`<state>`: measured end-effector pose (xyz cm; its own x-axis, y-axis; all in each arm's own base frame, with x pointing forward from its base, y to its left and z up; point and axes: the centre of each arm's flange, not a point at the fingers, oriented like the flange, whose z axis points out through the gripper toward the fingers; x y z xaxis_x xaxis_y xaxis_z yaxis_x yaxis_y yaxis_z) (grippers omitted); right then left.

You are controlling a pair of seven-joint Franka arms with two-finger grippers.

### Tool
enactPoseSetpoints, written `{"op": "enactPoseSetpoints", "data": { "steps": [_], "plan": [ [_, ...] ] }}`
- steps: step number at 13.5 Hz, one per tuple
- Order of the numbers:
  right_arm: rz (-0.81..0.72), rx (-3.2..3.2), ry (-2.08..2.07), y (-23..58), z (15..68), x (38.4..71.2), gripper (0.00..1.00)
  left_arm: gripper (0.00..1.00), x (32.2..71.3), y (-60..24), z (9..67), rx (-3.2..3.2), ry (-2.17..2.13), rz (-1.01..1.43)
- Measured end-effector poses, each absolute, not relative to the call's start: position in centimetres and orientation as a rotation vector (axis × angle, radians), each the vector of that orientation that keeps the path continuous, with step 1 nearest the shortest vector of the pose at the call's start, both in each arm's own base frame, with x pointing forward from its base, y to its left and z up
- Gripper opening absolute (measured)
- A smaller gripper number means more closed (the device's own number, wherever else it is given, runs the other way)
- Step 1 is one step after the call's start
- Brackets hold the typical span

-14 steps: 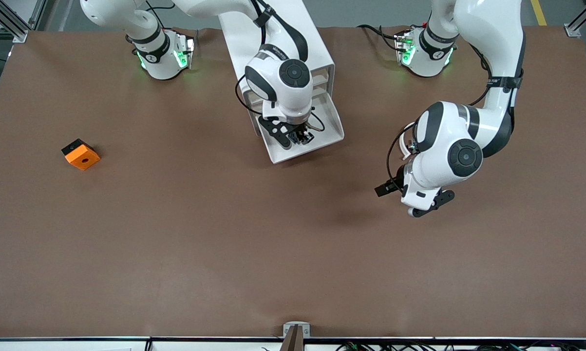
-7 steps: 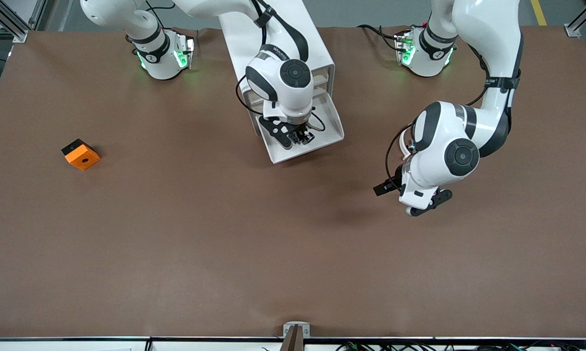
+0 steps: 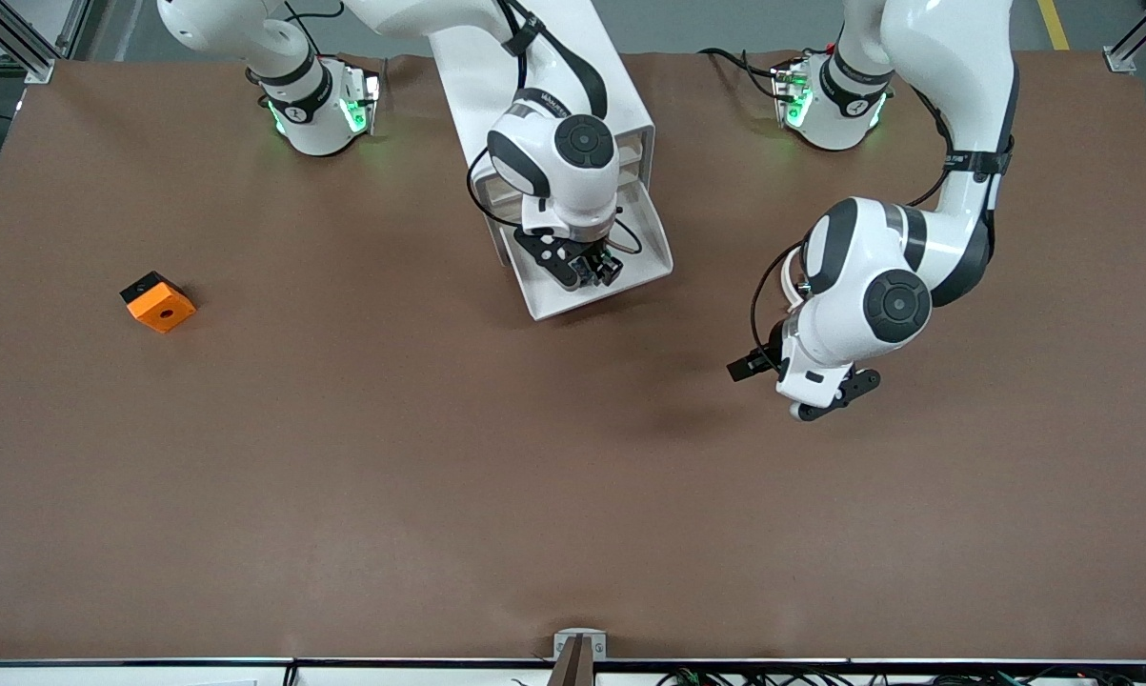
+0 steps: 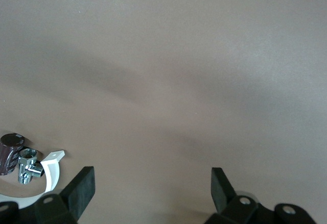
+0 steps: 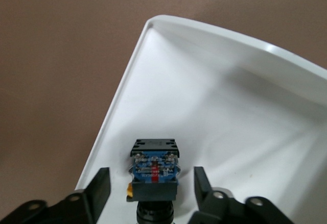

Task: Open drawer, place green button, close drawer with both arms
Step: 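Lower the button into the open drawer and open the right gripper, then withdraw the right gripper while the left gripper reaches the drawer front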

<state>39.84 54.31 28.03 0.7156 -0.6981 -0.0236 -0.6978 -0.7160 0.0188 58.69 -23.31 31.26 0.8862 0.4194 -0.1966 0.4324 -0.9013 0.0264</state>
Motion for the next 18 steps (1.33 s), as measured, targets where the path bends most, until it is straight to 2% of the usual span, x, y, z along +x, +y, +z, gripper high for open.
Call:
{"op": "enactPoseSetpoints", "data": {
  "steps": [1, 2, 9, 14, 18],
  "plan": [
    [-0.043, 2.911, -1.147, 54.3, 28.6, 40.2, 0.93, 1.0, 58.7, -23.6, 31.3, 2.983, 0.669, -0.274],
    [-0.045, 2.916, -1.103, 54.2, 29.4, 40.8, 1.0, 1.0, 58.5, -24.0, 31.2, 2.983, 0.66, -0.257],
    [-0.104, 2.965, -0.787, 47.0, 39.2, 50.6, 1.0, 1.0, 53.8, -31.5, 26.8, 3.045, 0.528, -0.252],
    [-0.179, 3.013, -0.548, 32.7, 47.1, 57.2, 1.0, 1.0, 50.9, -36.9, 23.5, 3.081, 0.482, -0.289],
    [-0.219, 3.061, -0.353, 20.8, 51.5, 60.0, 1.0, 1.0, 48.0, -40.8, 22.3, 3.078, 0.442, -0.348]
  ]
}}
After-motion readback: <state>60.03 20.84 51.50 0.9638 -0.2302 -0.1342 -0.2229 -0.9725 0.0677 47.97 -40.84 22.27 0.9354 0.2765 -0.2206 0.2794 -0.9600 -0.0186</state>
